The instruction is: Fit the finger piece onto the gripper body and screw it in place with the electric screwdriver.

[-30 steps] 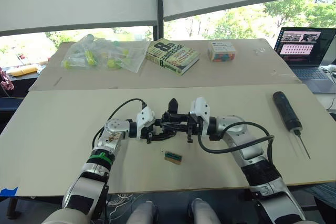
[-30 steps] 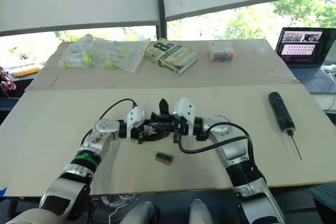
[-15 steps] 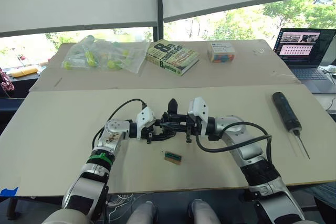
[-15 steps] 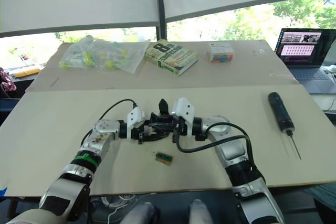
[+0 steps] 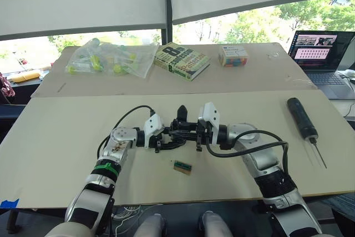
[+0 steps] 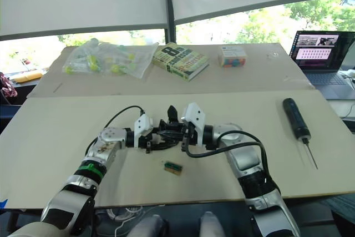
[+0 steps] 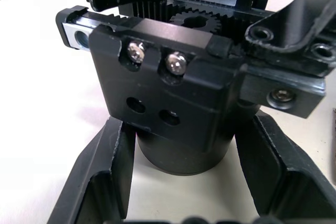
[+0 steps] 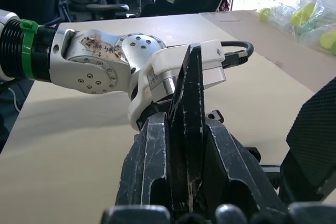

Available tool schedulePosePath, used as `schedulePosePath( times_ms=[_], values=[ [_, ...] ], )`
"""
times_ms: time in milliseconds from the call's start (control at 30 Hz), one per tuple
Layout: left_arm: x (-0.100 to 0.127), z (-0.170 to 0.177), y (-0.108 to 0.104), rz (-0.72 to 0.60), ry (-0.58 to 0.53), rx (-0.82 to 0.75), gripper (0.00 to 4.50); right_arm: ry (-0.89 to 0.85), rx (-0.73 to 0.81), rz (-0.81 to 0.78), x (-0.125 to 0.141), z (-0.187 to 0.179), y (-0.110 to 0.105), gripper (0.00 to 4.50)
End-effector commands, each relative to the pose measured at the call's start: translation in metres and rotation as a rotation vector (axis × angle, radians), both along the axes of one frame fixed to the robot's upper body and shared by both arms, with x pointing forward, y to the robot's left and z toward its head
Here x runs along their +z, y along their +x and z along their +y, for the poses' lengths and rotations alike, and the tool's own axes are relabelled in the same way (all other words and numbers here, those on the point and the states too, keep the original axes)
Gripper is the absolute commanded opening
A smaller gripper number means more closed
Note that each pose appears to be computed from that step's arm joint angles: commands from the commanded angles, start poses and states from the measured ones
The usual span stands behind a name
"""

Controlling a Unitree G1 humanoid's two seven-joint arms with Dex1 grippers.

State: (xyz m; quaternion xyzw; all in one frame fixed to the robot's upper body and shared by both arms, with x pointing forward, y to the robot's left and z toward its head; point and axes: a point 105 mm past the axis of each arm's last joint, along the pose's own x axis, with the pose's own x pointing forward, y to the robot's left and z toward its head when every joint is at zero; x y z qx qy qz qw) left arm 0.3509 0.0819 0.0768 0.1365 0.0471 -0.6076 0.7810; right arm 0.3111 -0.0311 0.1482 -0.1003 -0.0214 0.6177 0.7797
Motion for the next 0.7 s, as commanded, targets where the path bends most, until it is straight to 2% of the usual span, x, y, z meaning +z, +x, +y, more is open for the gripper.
schedulePosePath(
  times_ms=[33, 500, 700],
  values=[
    [-0.007, 0.003, -0.003, 0.027, 0.021, -0.001, 2.28, -0.037, -0.015, 0.148, -0.023, -0.001, -0.003, 0.40],
    [-0.008, 0.005, -0.006, 0.036, 0.019, 0.003, 2.28, -0.093, 0.034, 0.186, -0.042, 0.010, -0.012, 0.40],
    [-0.009, 0.005, -0.008, 0.038, 0.015, 0.001, 2.28, -0.131, -0.076, 0.207, -0.056, -0.011, 0.008, 0.40]
  ],
)
